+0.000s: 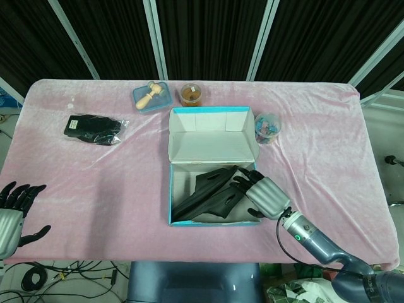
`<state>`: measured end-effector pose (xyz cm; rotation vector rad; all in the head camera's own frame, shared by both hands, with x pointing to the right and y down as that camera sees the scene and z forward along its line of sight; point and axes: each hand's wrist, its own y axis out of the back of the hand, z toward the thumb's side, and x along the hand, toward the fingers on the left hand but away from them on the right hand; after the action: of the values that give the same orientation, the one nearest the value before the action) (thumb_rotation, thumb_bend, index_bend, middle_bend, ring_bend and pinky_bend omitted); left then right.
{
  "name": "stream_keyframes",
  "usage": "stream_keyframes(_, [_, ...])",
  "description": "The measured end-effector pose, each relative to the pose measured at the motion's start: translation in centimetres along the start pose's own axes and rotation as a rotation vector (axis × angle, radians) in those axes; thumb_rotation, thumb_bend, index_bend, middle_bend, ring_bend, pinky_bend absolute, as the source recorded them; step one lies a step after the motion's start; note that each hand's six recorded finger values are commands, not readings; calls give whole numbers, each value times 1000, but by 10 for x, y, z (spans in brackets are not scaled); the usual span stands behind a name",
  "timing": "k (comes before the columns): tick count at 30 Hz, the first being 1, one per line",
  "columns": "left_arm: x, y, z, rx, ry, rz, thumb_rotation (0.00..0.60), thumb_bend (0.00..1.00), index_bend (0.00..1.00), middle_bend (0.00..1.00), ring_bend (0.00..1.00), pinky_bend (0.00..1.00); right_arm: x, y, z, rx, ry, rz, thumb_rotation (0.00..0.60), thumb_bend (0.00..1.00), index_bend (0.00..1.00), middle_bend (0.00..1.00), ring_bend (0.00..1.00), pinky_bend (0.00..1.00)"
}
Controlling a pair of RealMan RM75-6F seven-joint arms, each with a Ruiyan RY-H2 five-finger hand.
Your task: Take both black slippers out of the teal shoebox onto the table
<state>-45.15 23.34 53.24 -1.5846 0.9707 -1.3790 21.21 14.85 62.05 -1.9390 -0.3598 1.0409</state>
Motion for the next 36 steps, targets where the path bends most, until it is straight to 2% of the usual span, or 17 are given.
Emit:
stream_keyframes(15, [0,-8,-2,-11,5,-22,600,0,151,212,147,79,-14,-5,6,7,9,24,600,154,276,200,49,189])
stream_keyframes(23, [1,-13,-5,-19,8,-29,600,0,153,202,143,79,-15,-11,4,3,-5,41,600,154,322,267,64,189])
stream_keyframes(36, [4,-12,-2,-27,-5,-24,600,0,152,196,139,79,-18,-23,7,-9,-3,75,600,154,327,279,67,189])
